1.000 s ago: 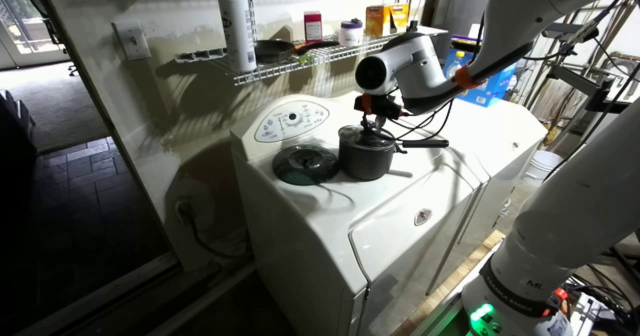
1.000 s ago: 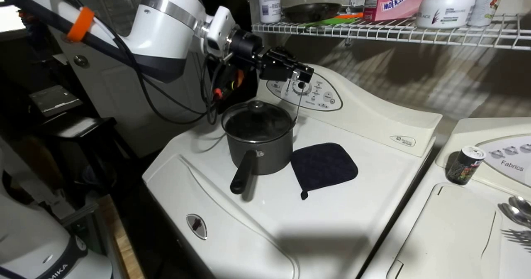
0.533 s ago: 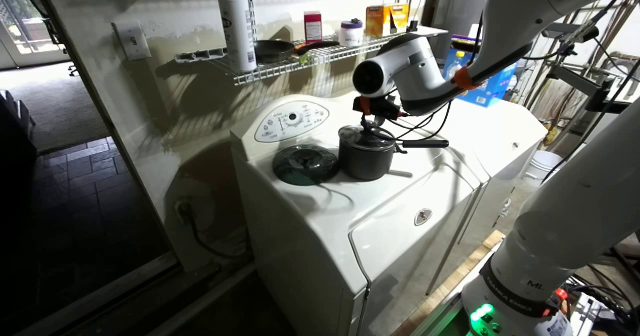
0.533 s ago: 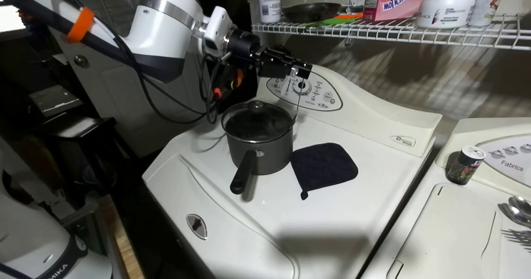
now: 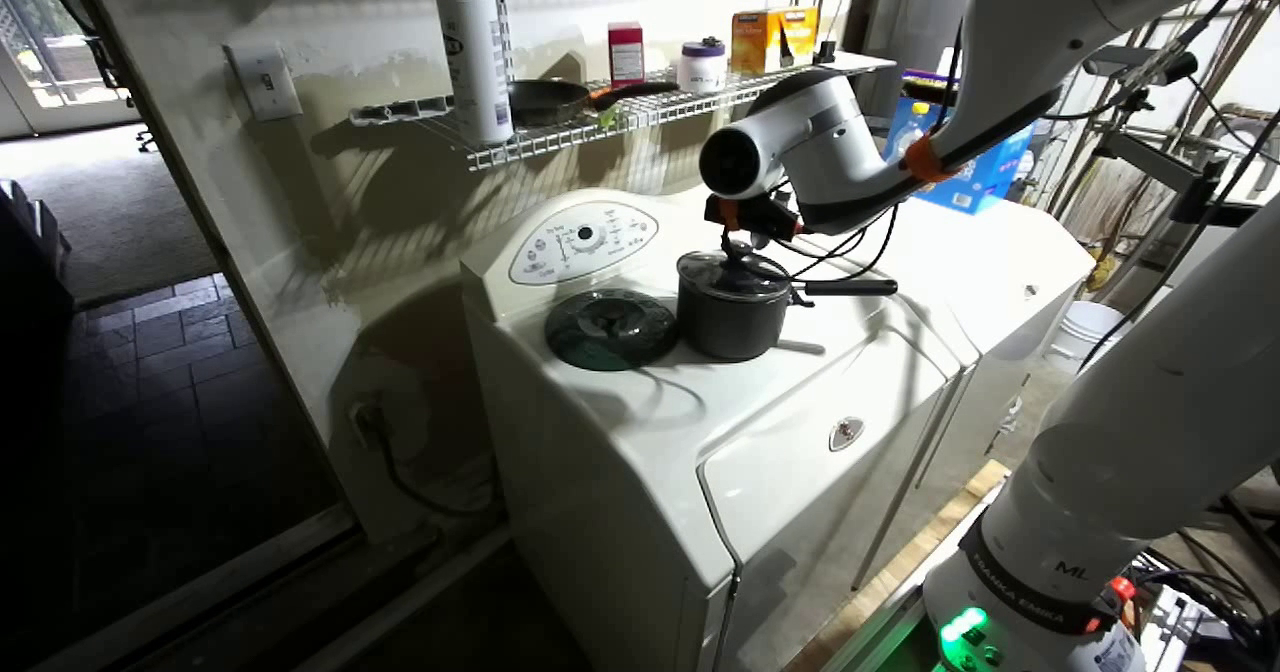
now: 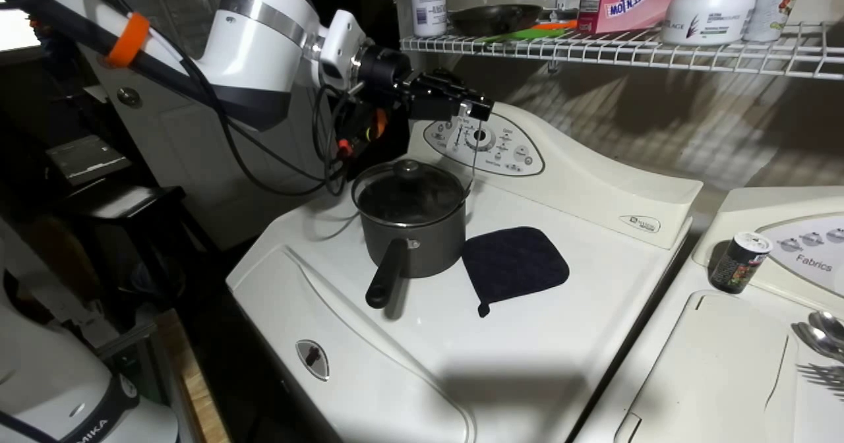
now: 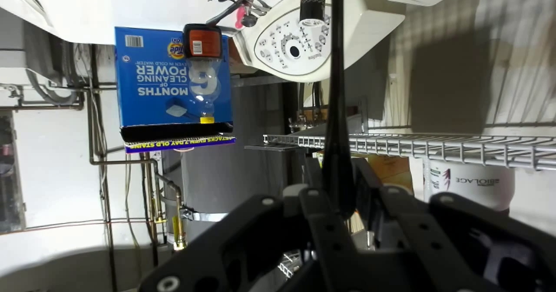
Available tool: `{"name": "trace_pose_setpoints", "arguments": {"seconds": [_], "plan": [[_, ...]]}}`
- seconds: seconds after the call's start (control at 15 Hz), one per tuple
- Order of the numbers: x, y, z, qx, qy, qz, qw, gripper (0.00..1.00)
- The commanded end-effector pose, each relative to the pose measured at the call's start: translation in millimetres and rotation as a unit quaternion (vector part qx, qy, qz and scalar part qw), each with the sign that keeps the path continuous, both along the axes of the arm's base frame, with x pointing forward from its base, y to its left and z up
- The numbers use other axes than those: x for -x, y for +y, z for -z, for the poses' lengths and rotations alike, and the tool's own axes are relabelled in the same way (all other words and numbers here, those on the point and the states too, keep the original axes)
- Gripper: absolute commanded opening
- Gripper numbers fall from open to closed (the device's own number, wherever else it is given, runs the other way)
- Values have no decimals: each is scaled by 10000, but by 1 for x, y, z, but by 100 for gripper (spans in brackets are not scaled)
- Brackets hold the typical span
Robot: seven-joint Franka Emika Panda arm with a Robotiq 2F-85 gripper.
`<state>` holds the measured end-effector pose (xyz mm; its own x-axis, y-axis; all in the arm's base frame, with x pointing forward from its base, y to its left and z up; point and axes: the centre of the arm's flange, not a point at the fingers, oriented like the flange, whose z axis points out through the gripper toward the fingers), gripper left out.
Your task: Place the spoon in the pot
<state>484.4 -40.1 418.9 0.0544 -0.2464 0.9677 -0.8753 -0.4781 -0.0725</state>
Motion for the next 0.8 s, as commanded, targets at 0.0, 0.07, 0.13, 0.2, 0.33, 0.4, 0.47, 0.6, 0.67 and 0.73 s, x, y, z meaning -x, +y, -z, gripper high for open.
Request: {"name": "trace_pose_setpoints", "arguments": {"seconds": [0.0,0.07,0.13,0.2,0.33,0.4,0.47,0.6,0.67,0.73], "plan": [[3,5,10,173,-157,-13,9997,5],[3,6,11,192,-153,-10,9997,5],[3,7,13,206,-159,-10,9997,5],[3,8,14,213,-158,-12,9996,5],[4,9,16,242,-159,-10,9996,5],[4,10,18,272,-152,-4,9995,5],[4,10,19,308,-164,-3,9994,5],[5,11,20,363,-187,-4,9992,5],[4,12,21,377,-191,-2,9991,5],[4,12,21,390,-189,0,9991,5]]}}
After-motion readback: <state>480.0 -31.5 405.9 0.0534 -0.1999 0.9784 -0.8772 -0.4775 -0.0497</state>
